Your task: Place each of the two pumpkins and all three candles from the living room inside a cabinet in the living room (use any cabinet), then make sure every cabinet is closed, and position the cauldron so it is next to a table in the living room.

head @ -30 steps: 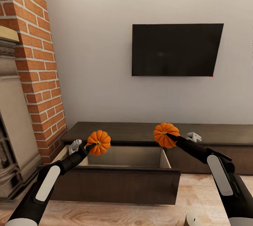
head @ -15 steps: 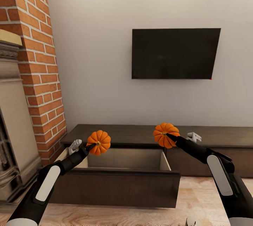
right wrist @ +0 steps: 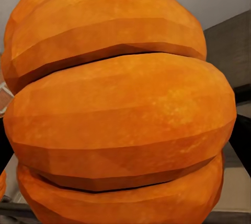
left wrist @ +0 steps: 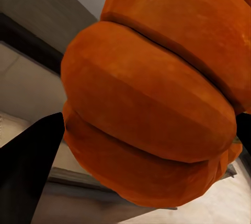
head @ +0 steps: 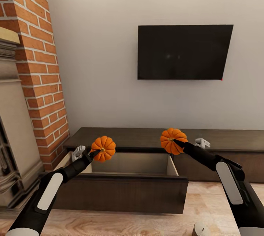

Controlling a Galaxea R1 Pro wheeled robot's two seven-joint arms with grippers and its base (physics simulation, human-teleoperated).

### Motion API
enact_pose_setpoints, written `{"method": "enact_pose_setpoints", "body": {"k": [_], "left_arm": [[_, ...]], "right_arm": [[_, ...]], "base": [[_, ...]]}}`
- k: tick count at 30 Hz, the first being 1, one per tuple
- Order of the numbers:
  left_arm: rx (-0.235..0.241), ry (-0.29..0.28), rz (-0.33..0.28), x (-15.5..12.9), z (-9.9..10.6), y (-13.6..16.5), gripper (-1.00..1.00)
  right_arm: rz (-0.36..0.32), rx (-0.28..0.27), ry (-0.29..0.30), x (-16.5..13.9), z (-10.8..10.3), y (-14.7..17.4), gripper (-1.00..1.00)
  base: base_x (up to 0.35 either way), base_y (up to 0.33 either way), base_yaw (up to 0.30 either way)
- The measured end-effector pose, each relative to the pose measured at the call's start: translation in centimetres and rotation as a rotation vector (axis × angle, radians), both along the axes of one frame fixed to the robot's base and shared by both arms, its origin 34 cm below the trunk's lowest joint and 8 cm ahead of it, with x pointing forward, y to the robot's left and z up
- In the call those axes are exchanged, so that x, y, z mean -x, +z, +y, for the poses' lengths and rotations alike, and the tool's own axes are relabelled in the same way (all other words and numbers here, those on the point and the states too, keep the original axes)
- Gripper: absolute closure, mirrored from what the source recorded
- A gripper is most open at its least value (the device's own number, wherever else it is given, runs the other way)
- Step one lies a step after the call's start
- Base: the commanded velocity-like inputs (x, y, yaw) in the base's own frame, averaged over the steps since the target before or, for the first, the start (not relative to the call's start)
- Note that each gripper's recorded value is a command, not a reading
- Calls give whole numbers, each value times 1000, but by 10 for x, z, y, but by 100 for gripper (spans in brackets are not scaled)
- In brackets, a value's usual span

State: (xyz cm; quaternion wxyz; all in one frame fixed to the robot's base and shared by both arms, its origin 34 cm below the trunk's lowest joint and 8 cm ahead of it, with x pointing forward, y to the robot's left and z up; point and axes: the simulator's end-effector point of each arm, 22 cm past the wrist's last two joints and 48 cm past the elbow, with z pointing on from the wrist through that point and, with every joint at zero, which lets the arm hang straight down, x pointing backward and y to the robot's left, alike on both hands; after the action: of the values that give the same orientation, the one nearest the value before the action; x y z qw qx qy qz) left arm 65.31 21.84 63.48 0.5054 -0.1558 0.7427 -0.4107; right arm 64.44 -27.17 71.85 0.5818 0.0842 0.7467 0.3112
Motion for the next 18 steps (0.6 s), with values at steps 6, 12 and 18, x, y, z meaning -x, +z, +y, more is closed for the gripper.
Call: {"method": "enact_pose_setpoints", "body": {"k": [6, 12, 18], "left_arm": [[-1, 1, 10, -1, 1, -6, 100], [-1, 1, 20, -2, 1, -11, 100], [-1, 1, 30, -3, 1, -17, 100]], "right_arm": [[10, 0, 0, -2, 0, -6, 100], [20, 1, 0, -4, 0, -11, 100], [30, 2, -2, -6, 0, -17, 100]], "base": [[0, 0, 0], [0, 0, 0], [0, 0, 0]]}}
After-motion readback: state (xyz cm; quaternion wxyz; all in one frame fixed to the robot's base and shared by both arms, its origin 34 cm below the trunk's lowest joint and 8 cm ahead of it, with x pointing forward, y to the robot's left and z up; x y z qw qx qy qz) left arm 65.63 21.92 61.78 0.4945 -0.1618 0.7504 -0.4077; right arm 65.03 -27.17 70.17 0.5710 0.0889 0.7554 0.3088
